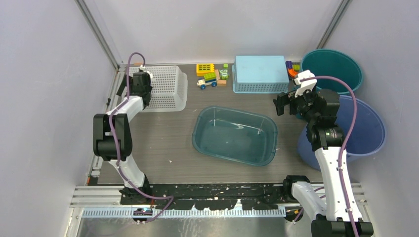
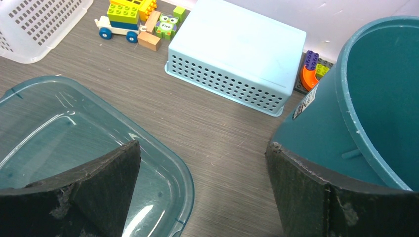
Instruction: Turn the large container upside down
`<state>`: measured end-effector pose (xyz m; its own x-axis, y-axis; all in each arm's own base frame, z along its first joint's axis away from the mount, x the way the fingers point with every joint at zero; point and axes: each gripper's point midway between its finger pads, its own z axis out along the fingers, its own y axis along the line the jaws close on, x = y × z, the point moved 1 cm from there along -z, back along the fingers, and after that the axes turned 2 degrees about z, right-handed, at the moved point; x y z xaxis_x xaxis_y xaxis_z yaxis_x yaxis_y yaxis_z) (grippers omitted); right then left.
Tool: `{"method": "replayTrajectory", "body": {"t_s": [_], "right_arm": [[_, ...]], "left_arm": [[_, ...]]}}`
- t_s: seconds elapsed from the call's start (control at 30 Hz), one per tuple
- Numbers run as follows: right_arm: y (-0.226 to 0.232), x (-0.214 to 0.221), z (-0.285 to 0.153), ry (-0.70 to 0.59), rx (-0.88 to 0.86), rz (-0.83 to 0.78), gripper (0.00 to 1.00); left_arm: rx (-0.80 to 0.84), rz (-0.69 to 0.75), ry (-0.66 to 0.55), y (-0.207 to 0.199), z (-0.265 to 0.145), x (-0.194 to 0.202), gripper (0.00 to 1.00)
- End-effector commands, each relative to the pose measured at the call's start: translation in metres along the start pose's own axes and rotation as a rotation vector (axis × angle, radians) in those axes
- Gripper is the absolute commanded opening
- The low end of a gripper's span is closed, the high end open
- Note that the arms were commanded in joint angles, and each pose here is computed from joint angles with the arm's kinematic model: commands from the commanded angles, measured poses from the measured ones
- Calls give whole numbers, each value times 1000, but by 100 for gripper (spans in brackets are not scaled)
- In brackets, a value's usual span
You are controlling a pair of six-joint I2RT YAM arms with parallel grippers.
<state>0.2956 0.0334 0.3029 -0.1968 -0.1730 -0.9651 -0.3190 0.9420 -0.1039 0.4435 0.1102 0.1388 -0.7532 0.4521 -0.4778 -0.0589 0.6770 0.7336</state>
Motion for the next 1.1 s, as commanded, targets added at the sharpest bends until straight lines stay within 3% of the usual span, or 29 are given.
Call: {"method": "replayTrajectory", "body": {"t_s": [0.0,1.07], "right_arm": [[-2,-9,0,-38,9,6,100],[-2,-7,2,-29,4,10,100]], "left_arm": [[10,-74,-68,9,-6,-17,99],[-2,-98,-63,-20,-3,-52,98]]}}
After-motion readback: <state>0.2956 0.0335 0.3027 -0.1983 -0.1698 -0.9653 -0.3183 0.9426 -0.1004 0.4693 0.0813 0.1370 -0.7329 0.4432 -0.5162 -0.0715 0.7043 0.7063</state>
